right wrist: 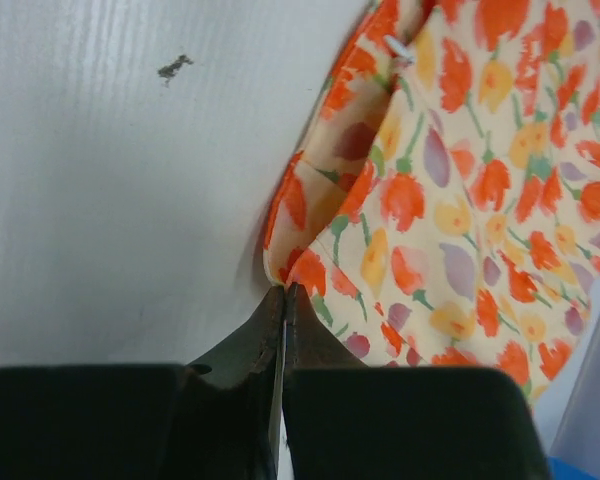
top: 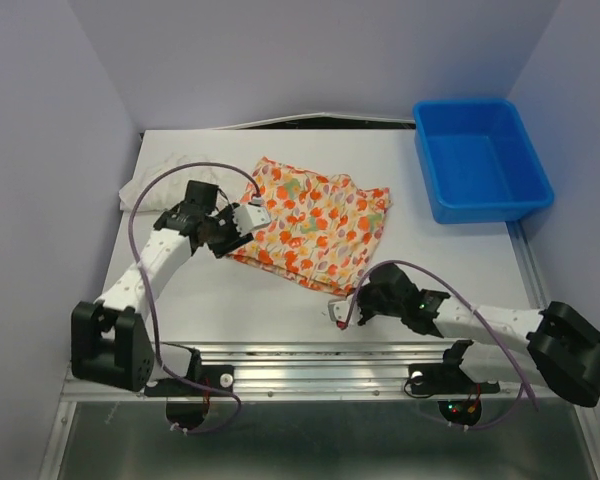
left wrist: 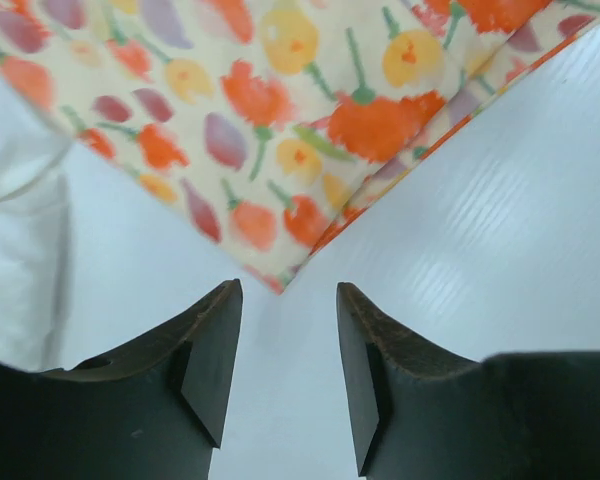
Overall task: Fold and stack the skirts
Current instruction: Flatten the skirt out
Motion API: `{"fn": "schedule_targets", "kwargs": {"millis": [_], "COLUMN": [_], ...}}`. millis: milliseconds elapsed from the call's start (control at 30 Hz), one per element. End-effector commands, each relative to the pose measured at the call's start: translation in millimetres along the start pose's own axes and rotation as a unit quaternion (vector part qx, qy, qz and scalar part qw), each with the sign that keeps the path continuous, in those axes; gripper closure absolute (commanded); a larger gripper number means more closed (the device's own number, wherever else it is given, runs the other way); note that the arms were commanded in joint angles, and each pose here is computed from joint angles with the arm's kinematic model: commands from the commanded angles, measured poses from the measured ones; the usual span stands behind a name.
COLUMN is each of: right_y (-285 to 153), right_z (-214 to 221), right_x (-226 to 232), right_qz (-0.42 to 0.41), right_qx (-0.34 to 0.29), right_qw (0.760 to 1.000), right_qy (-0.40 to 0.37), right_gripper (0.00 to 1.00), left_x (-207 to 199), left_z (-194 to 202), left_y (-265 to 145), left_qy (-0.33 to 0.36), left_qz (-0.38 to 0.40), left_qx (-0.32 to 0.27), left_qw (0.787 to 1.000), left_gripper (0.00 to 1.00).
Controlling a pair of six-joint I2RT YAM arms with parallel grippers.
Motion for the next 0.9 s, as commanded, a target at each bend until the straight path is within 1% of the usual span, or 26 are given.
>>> {"fn": "schedule_targets", "kwargs": {"millis": [0,33,67,133,167,200,267,333,367,400,433,467,533,633,700,800,833,867], "right_y": [-23,-32,-35,-40,-43,-44,-48,-51,-53,-55,-56,-58,-59,-61,-62,-62,-62,-62], "right_z": [-6,-10,-9,-7,-5,-4,1,4,5,6,7,10,11,13,16,19,20,20], "right_x": [-21,-25,-21,-21,-22,-19,-18,-16,-16,-15,-14,-13,-11,-9,-9,-8,-7,-6], "right_qz": [0.051,0.064,0.056,0.061,0.068,0.065,0.073,0.076,0.081,0.084,0.087,0.091,0.091,0.096,0.101,0.103,0.102,0.1], "right_qx": [0.006,-0.001,0.003,0.012,0.02,0.024,0.033,0.041,0.045,0.048,0.05,0.057,0.059,0.063,0.075,0.085,0.087,0.088], "right_qw": [0.999,0.998,0.998,0.997,0.997,0.997,0.995,0.993,0.992,0.991,0.99,0.989,0.988,0.987,0.985,0.983,0.982,0.982], "right_qy": [0.01,0.016,0.023,0.037,0.041,0.045,0.059,0.076,0.083,0.091,0.096,0.101,0.107,0.117,0.122,0.129,0.132,0.132], "right_gripper": [0.99,0.99,0.99,0.99,0.99,0.99,0.99,0.99,0.99,0.99,0.99,0.99,0.99,0.99,0.99,0.99,0.99,0.99], "left_x": [-9,-9,-14,-12,-9,-13,-8,-4,-7,-8,-10,-10,-8,-6,-6,-14,-17,-21], "left_z": [20,25,33,38,39,50,51,55,56,56,57,57,56,56,54,55,56,56], "left_y": [-33,-34,-34,-32,-32,-23,-15,-6,0,5,10,14,20,31,39,46,48,49], "left_qy": [0.093,0.136,0.16,0.197,0.228,0.241,0.292,0.313,0.327,0.364,0.378,0.406,0.429,0.451,0.461,0.491,0.504,0.531], "left_qz": [-0.051,-0.059,-0.07,-0.09,-0.103,-0.095,-0.105,-0.112,-0.098,-0.089,-0.079,-0.081,-0.088,-0.086,-0.079,-0.059,-0.052,-0.047], "left_qx": [-0.009,-0.008,-0.012,-0.016,-0.018,-0.008,-0.009,-0.018,-0.024,-0.031,-0.033,-0.036,-0.041,-0.044,-0.055,-0.068,-0.07,-0.074], "left_qw": [0.994,0.989,0.985,0.976,0.968,0.966,0.951,0.943,0.939,0.927,0.922,0.909,0.898,0.887,0.882,0.866,0.859,0.843], "left_gripper": [0.44,0.43,0.42,0.41,0.41,0.41,0.4,0.4,0.4,0.37,0.36,0.36,0.36,0.36,0.36,0.37,0.37,0.37]}}
Point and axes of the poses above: each gripper's point midway between its finger pads, its own y axis out along the fingers, its own x axis along the line the jaws close on, z = x × y, the point moved 4 cm from there along -y, back along the fingers, and after that the axes turned 7 degrees about -y, right-handed, at the moved point
